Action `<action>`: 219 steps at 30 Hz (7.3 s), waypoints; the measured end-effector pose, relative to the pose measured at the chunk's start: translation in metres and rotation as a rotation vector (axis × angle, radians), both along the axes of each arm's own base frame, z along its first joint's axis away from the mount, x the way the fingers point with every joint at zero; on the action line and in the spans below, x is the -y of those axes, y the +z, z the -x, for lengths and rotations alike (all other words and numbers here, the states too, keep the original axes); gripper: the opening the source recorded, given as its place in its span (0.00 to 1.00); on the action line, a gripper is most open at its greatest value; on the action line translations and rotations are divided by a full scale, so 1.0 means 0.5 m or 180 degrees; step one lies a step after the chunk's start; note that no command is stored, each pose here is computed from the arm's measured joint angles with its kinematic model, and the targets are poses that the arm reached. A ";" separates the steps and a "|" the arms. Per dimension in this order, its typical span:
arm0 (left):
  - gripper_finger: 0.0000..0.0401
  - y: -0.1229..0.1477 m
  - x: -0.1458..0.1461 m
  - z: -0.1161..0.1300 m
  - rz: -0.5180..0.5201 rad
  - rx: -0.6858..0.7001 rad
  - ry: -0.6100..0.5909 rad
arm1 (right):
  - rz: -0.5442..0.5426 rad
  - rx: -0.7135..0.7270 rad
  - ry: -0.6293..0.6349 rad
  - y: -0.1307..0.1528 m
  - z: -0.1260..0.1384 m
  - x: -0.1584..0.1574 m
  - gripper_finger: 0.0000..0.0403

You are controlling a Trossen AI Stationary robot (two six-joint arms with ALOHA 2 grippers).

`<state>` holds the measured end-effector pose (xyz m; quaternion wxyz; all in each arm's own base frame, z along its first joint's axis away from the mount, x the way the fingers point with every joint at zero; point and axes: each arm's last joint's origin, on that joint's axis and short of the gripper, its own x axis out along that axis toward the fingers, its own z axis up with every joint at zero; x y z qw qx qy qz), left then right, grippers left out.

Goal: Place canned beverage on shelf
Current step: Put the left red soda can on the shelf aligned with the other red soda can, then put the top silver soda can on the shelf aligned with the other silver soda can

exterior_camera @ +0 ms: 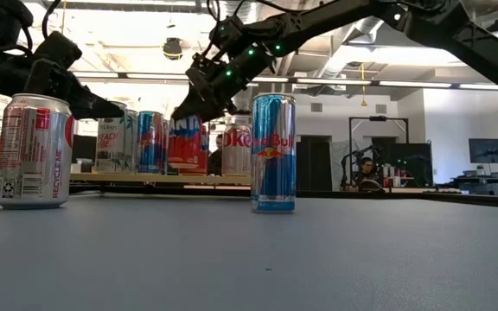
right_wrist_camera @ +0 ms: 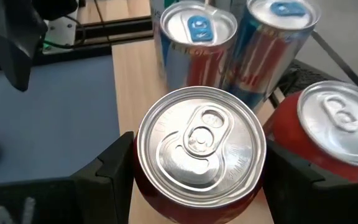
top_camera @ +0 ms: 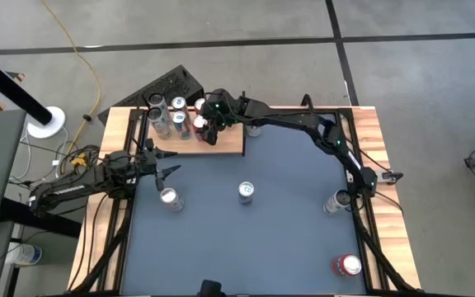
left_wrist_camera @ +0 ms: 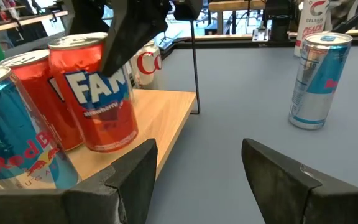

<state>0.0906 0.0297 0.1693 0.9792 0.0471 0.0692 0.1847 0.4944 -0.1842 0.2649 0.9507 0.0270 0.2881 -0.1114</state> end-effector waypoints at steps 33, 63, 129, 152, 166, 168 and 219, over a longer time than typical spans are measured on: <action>0.56 0.000 0.000 0.000 0.0001 -0.0002 -0.0009 | 0.0054 0.0031 0.0024 -0.009 -0.013 0.003 0.88; 0.56 0.000 0.000 0.000 0.0000 -0.0003 -0.0003 | 0.0456 -0.0899 0.0392 0.057 0.006 -0.119 0.24; 0.56 0.000 0.000 0.000 0.0001 -0.0002 -0.0007 | 0.0318 -0.0917 0.0420 0.223 0.226 -0.189 0.00; 0.56 0.000 0.000 0.000 0.0000 -0.0003 0.0003 | -0.0400 0.0545 -0.0271 -0.002 0.449 0.031 0.03; 0.56 0.000 0.000 0.000 0.0000 -0.0003 -0.0004 | -0.0585 -0.0014 -0.0406 -0.004 0.409 0.129 0.64; 0.56 0.000 0.000 0.000 0.0000 -0.0003 -0.0001 | -0.0535 -0.0032 -0.0450 0.003 0.408 0.129 0.71; 0.56 0.000 0.000 0.000 -0.0001 -0.0002 0.0000 | -0.0138 -0.0676 -0.0550 -0.118 0.344 0.117 0.83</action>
